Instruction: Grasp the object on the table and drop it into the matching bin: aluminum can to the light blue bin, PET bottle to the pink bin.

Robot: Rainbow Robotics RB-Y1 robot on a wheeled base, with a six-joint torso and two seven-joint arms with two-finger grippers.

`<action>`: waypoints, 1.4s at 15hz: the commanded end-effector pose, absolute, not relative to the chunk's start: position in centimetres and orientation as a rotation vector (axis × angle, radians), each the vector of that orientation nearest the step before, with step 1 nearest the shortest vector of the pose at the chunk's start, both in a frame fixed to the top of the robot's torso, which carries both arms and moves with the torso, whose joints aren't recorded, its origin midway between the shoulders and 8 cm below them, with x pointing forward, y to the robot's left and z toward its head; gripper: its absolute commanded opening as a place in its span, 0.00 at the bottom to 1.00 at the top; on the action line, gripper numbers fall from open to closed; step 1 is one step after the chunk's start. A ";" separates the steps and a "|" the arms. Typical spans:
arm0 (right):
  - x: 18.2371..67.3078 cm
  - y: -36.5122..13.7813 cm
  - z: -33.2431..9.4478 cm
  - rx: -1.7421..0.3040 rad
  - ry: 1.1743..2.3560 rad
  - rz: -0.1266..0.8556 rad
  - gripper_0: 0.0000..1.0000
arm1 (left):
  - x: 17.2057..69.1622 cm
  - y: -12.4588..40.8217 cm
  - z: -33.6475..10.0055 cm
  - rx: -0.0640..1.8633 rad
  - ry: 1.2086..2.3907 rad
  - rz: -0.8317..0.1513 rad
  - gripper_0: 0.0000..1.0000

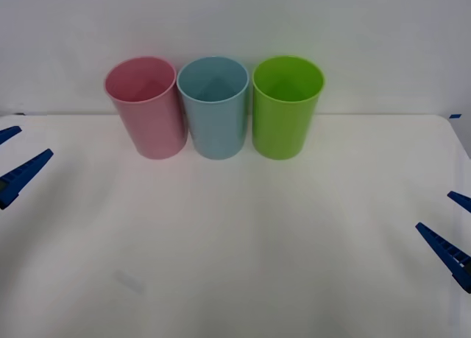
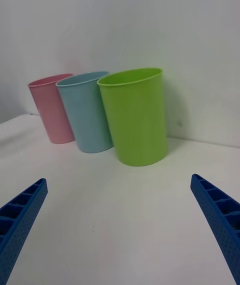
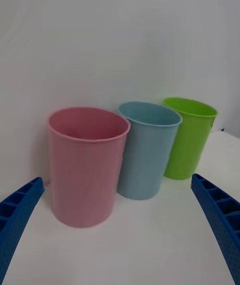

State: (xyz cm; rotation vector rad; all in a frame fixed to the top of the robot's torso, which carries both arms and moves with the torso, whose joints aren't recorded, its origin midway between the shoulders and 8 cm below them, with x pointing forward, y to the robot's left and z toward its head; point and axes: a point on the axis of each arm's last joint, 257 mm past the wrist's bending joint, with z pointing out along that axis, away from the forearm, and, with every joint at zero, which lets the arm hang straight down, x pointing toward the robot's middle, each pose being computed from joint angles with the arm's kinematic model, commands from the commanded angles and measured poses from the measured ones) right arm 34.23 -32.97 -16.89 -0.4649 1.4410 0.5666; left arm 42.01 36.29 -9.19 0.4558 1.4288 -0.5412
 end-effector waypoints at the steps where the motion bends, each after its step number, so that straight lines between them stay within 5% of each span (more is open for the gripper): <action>1: 34.2 -33.0 -16.9 -0.465 1.441 0.567 1.00 | 40.5 37.5 -10.7 0.484 1.449 -0.484 1.00; 21: 34.2 -33.0 -16.9 -0.465 1.441 0.567 1.00 | 34.4 39.4 -15.6 0.566 1.585 -0.459 1.00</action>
